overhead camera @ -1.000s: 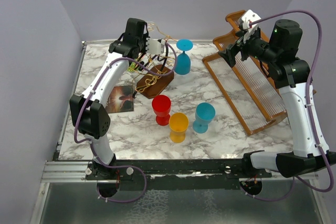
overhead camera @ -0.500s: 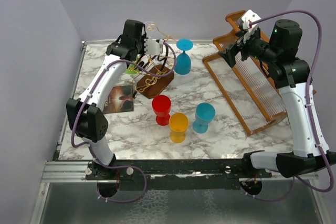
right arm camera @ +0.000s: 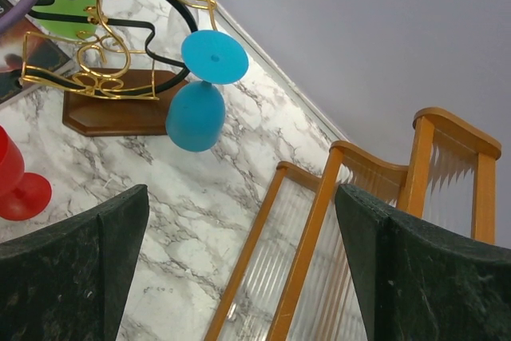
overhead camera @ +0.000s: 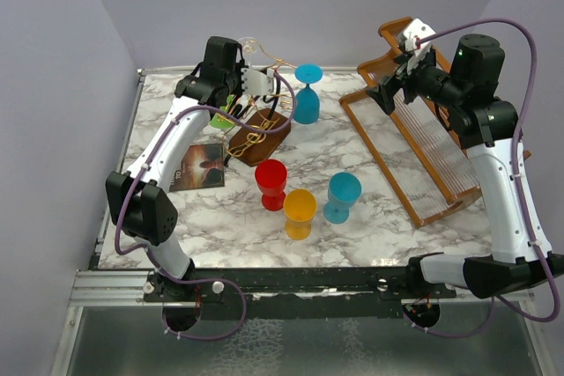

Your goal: Place the wine glass upside down on the wine glass rack

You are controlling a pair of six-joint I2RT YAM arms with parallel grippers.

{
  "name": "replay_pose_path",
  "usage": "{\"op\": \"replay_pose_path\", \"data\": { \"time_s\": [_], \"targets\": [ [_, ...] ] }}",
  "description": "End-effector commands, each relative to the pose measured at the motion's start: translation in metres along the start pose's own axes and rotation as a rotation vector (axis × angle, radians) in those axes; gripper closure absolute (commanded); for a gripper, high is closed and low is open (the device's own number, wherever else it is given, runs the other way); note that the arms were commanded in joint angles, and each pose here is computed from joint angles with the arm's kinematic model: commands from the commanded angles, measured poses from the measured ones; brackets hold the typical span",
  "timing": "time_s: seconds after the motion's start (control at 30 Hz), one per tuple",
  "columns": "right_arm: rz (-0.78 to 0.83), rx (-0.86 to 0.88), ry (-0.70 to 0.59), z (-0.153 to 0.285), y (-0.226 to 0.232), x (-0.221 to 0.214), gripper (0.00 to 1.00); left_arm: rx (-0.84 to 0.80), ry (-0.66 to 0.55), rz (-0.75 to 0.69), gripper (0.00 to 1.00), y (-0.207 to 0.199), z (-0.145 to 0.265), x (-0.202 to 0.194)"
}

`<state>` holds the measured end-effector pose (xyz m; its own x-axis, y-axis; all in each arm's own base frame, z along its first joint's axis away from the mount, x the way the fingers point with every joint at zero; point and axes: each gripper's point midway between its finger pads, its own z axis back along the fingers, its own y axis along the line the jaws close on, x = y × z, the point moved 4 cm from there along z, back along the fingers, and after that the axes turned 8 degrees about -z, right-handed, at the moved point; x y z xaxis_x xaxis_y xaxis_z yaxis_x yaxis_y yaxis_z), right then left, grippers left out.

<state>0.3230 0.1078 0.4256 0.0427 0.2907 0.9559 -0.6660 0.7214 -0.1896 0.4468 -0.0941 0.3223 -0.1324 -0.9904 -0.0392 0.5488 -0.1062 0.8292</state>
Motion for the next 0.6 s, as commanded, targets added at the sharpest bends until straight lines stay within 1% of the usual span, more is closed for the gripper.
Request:
{"op": "replay_pose_path", "data": {
  "time_s": [0.0,0.23,0.57],
  "targets": [
    [0.034,-0.048,-0.008,0.007,-0.005,0.001,0.00,0.020,-0.060,0.033,0.92,0.004,0.014,0.008],
    [0.036,-0.023,0.046,0.006,-0.001,-0.015,0.00,-0.001,-0.067,0.043,0.87,-0.001,0.011,0.010],
    [0.004,0.134,0.151,0.000,0.021,-0.049,0.01,-0.009,-0.091,0.066,0.81,-0.003,0.015,0.012]
  ]
}}
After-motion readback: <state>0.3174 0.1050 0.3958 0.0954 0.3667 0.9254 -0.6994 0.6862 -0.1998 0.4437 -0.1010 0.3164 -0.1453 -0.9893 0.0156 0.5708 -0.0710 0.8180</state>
